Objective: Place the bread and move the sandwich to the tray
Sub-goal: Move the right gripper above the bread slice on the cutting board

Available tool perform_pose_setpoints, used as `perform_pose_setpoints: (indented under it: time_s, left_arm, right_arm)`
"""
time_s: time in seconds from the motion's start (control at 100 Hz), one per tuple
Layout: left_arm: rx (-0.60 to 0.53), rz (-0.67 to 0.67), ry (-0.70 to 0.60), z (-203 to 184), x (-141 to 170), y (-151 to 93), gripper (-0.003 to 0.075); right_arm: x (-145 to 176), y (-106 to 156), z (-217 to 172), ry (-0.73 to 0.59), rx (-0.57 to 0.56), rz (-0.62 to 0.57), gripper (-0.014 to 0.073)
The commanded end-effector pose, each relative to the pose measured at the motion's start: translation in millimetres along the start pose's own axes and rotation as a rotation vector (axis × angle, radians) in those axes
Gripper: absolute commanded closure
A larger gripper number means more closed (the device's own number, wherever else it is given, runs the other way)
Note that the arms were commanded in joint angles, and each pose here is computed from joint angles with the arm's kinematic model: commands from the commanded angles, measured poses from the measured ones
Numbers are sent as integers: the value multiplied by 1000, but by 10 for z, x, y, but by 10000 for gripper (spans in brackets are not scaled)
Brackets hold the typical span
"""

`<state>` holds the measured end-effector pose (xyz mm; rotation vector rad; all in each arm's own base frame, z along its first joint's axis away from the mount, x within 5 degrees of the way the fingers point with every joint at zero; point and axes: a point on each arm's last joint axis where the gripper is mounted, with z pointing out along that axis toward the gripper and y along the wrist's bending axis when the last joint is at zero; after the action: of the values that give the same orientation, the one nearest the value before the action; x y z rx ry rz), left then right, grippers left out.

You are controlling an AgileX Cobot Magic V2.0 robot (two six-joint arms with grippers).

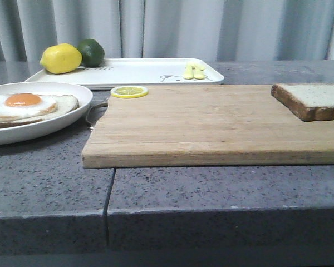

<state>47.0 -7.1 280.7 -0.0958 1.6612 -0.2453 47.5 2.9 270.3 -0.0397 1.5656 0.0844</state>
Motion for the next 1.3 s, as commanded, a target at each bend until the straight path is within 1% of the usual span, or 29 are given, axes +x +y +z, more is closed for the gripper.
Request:
perform_pose_setpoints:
  time_s: [0.0,0.13,0.25,0.31,0.38,0.42,0.53,0.73,0.94,1.0,1.04,1.07,1.11,1.14,1.18,1.19,1.21,1.24,1.29]
  left_arm:
    - [6,-1,30,2,-313,-81,739]
    - [-3,38,194,113,-580,-153,739]
    - [9,12,338,230,-792,-231,739]
    - [20,-9,420,299,-848,-266,739]
    - [39,-34,483,364,-921,-310,739]
    - [49,-47,492,396,-963,-331,739]
    - [59,-68,510,494,-996,-349,739]
    - [51,-77,527,621,-980,-336,739]
    - [48,-78,548,652,-962,-331,738]
    - [48,-78,551,651,-959,-331,723]
    - [48,-78,554,649,-957,-332,689]
    - [48,-78,555,649,-956,-332,656]
    - [48,-78,555,649,-956,-332,590]
    - [48,-78,555,649,-956,-332,538]
    - [48,-78,555,649,-956,-332,444]
    - [48,-78,555,649,-956,-332,411]
    - [48,-78,553,642,-958,-332,378]
    - [48,-78,553,642,-958,-332,297]
    - [48,-78,553,642,-958,-332,206]
  right_arm:
    - [-315,0,44,14,14,-10,662]
    - [-578,1,130,96,25,-8,662]
    - [-742,1,247,182,33,-8,662]
    - [-815,1,292,218,38,-8,662]
    - [-851,-1,356,275,43,-7,662]
    - [-851,-2,392,306,46,-8,662]
    - [-839,-1,448,333,47,-7,662]
    - [-835,3,451,338,43,0,662]
    - [-831,12,450,342,36,16,660]
    - [-830,12,450,343,36,16,639]
    - [-830,12,450,343,36,16,612]
    - [-831,12,450,342,36,16,575]
    - [-833,12,451,339,36,16,528]
    - [-835,12,452,336,35,16,474]
    - [-839,13,453,332,35,16,414]
    - [-840,13,453,331,35,16,389]
    - [-842,13,454,329,35,16,351]
    - [-844,13,455,326,34,16,300]
    - [-849,14,456,320,34,16,217]
